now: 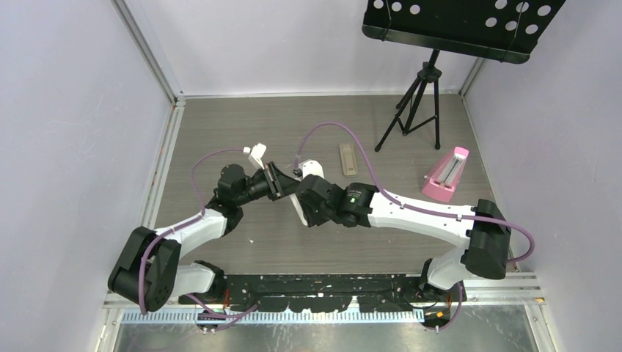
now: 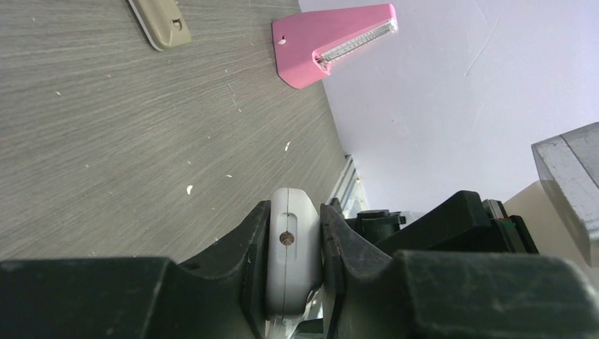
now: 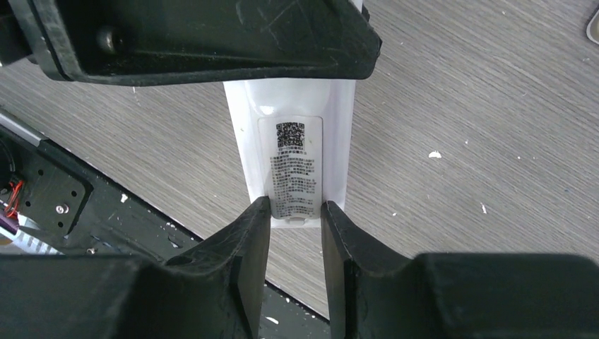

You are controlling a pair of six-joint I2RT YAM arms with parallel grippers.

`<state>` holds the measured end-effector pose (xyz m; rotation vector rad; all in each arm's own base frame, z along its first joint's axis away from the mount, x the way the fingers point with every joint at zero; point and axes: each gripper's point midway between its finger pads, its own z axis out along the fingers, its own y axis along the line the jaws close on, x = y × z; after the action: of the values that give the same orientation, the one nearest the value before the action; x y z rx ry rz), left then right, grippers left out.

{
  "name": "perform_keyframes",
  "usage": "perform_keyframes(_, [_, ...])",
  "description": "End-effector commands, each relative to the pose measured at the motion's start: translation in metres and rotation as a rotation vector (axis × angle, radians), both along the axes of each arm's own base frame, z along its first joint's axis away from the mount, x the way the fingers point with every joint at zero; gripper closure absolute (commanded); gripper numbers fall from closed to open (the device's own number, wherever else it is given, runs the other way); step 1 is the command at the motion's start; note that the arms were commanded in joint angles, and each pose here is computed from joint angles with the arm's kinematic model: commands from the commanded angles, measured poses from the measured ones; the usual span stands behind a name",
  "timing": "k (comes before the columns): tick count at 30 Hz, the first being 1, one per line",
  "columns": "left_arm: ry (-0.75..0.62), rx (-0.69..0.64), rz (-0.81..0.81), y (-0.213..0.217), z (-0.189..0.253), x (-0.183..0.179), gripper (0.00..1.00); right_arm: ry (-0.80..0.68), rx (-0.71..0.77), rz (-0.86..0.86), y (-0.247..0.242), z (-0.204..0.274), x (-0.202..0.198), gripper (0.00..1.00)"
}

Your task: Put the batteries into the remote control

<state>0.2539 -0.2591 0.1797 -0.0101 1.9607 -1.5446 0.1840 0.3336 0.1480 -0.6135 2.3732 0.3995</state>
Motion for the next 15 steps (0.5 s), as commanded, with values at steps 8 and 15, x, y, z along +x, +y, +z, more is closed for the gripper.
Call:
perform_keyframes(8, [0.039,-0.134,-0.079,-0.012,0.045,-0.013,1.00,0.042,0.010,-0.025,0.004,0.000,0.000,0.41])
perform_keyframes(15, [0.041,-0.116,-0.064,-0.011,0.042,-0.009,1.00,-0.001,0.127,-0.030,0.001,0.027,-0.003,0.27])
